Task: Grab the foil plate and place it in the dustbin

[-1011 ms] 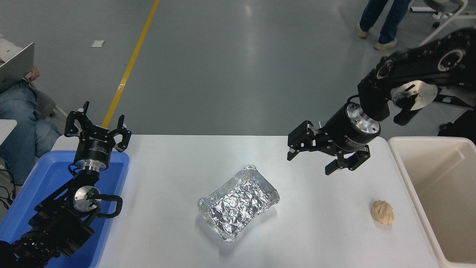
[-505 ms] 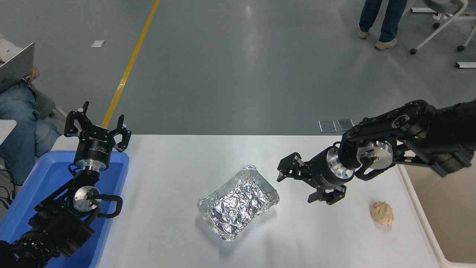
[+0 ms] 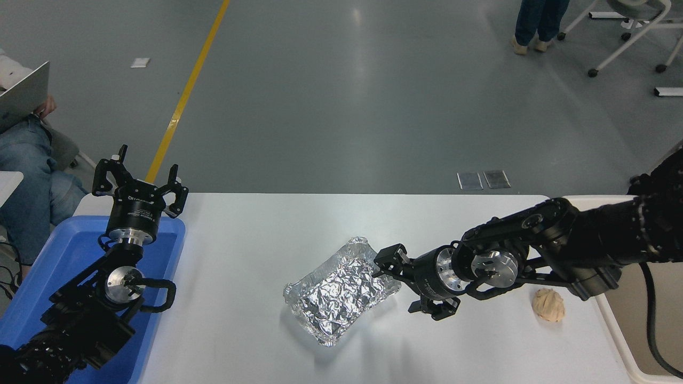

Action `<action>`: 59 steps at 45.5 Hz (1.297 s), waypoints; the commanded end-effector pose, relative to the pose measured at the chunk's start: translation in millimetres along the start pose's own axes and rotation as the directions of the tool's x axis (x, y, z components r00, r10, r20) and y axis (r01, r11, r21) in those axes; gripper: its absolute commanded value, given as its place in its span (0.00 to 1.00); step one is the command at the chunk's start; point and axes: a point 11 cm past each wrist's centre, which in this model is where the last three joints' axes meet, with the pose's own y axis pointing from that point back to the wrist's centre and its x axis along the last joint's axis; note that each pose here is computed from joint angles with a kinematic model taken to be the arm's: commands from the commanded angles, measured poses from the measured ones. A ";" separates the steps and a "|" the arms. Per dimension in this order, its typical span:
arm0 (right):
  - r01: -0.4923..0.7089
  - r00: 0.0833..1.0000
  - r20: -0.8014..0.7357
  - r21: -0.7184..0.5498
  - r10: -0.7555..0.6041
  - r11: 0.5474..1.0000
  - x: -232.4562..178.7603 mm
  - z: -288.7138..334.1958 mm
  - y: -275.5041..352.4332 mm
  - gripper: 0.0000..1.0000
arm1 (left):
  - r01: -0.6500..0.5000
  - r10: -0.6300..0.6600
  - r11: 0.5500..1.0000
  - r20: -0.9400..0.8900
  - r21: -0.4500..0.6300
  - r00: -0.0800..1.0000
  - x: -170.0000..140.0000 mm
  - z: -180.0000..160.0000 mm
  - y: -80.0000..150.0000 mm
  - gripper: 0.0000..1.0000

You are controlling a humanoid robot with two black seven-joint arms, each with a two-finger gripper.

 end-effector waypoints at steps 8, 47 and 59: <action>-0.055 0.997 0.062 -0.003 0.055 0.998 -14.5 12.3 -45.8 1.00 | 0.000 0.000 1.000 0.000 0.000 1.000 -0.1 0.0 0.0 0.99; -0.118 0.991 0.057 -0.019 0.119 0.993 -13.2 27.4 -59.4 0.19 | -0.001 0.001 1.000 0.001 0.000 1.000 0.1 0.0 0.0 0.99; -0.116 0.993 0.006 -0.012 0.116 0.993 -14.7 23.8 -58.2 0.00 | 0.000 0.000 1.000 0.000 0.000 1.000 -0.1 0.0 0.0 0.99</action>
